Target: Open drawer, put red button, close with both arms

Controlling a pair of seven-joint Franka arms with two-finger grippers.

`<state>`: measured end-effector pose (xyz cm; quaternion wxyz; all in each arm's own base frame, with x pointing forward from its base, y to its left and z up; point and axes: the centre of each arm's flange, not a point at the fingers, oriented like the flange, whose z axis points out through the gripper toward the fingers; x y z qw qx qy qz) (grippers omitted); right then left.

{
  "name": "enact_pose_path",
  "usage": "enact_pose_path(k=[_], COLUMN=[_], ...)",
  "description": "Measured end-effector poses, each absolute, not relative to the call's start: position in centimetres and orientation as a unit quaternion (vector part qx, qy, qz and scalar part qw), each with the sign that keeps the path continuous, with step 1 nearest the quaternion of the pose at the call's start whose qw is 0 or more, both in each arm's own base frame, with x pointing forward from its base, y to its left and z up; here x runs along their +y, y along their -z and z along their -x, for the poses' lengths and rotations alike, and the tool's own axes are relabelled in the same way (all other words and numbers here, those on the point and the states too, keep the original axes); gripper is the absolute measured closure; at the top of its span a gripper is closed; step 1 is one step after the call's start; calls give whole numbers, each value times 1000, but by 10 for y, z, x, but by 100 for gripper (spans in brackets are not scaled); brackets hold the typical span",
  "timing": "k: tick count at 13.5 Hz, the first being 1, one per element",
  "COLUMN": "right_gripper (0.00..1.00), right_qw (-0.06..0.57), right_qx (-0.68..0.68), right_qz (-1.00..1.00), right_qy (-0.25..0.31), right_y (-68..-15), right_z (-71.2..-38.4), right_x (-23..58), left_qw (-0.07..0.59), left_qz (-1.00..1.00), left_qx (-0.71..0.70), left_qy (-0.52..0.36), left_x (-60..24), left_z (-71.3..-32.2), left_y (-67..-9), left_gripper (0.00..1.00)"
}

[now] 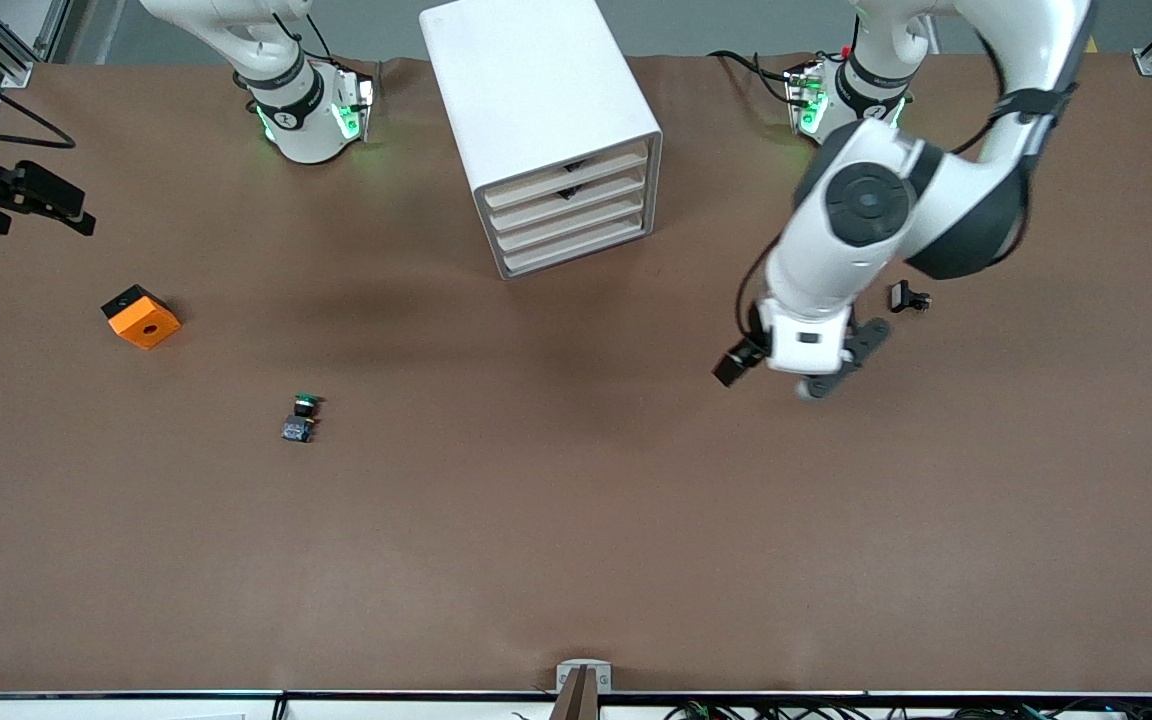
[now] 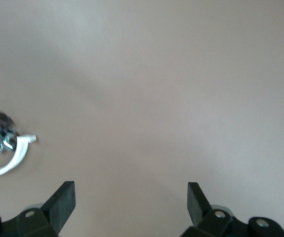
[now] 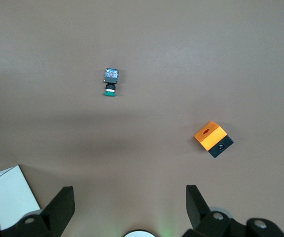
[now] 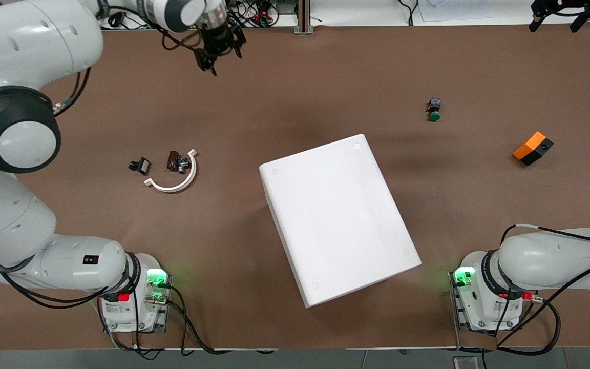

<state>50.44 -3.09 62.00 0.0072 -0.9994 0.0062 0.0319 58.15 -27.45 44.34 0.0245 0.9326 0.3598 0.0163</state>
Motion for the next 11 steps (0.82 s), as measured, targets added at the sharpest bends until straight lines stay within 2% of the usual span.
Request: enact_pose_path(k=[3,7,11], right_gripper=[0,0,0], right_qw=[5,4,6], right_qx=[-10,-14,-14], right_qz=[1000,1000,1000], right_qy=[-17,6,-7], right_y=[-634,-659,-657], right_z=[-494,-477,-472], right_x=[-31,-30,-31], left_qw=[2,-39,-55], left_qz=[-935,-965,-965], left_qx=[351,252,252], left_qy=[-54,-59,-53], left_x=[-217,-160,-108], left_z=[-599,-604,-611], left_y=[-481,-535,-565], left_gripper=[0,0,0])
